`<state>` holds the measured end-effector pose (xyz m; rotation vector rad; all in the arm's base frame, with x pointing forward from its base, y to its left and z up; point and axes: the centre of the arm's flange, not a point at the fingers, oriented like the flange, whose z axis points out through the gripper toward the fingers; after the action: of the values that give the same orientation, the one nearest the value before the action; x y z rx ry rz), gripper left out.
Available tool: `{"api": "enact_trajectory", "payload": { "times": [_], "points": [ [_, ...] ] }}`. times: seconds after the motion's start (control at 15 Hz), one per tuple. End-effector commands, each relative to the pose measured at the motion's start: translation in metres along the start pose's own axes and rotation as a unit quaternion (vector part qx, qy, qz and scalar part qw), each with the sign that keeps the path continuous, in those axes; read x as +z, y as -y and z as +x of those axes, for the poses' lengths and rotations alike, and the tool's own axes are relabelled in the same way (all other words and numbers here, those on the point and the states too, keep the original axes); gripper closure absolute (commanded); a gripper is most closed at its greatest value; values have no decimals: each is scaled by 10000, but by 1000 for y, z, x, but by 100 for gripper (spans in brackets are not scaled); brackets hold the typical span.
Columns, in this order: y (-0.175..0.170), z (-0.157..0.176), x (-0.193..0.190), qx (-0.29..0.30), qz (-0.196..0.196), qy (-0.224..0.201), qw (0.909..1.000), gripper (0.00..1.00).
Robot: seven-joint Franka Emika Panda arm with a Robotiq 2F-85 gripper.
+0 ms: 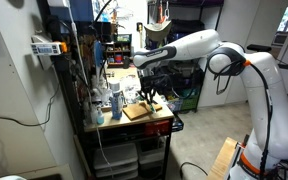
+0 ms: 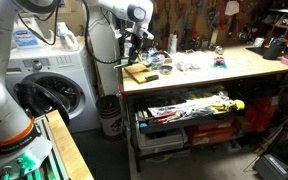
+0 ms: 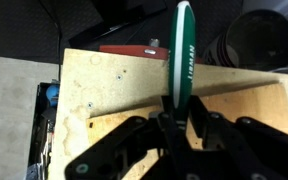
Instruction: Use the white and green brush to scrub the wooden board
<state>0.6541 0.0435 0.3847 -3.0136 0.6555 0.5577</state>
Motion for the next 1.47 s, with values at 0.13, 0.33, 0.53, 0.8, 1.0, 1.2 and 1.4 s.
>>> {"api": "enact_trajectory", "payload": {
  "times": [0.13,0.33,0.53,0.8,1.0,1.2,1.4],
  "points": [
    [-11,14,22,1349,651,-92,9887,94],
    [-13,21,33,2071,909,-119,9740,94],
    [-15,25,40,2469,1027,-224,9633,94],
    [-16,25,41,2710,1044,-177,9567,52],
    [-18,21,34,2761,1093,-308,9544,34],
    [-20,18,22,2655,1171,-546,9554,12],
    [-23,11,7,2449,1214,-779,9588,0]
  ]
}}
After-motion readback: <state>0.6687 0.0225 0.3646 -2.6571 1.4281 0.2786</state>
